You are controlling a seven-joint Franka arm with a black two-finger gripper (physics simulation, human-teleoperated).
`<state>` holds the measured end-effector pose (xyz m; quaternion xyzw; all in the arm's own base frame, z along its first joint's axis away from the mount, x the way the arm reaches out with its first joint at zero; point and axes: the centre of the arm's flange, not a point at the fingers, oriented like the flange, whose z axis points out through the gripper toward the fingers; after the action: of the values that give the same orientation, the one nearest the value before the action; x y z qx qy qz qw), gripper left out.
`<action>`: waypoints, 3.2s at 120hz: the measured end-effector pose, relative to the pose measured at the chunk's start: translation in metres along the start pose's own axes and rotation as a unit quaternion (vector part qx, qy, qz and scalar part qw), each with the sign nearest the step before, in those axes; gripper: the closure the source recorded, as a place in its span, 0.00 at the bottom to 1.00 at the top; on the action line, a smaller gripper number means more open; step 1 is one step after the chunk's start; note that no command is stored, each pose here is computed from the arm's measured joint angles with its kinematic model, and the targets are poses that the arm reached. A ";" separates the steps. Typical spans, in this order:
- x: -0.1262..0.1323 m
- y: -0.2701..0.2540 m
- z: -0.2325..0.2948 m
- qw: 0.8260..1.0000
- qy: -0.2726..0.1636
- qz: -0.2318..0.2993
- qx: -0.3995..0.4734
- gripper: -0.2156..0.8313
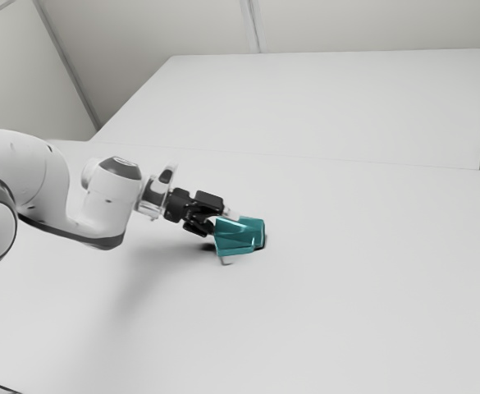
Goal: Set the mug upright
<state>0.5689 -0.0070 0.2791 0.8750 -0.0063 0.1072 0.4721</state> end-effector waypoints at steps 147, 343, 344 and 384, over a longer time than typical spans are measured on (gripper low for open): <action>0.068 0.082 -0.039 0.981 -0.071 0.150 0.099 0.93; 0.043 0.100 -0.019 0.849 -0.167 0.073 0.496 0.96; 0.042 0.100 -0.019 0.849 -0.167 0.073 0.496 0.96; 0.027 0.092 -0.003 0.847 -0.149 0.049 0.507 0.96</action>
<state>0.5843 -0.0530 0.3621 0.9966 -0.0645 -0.0136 -0.0499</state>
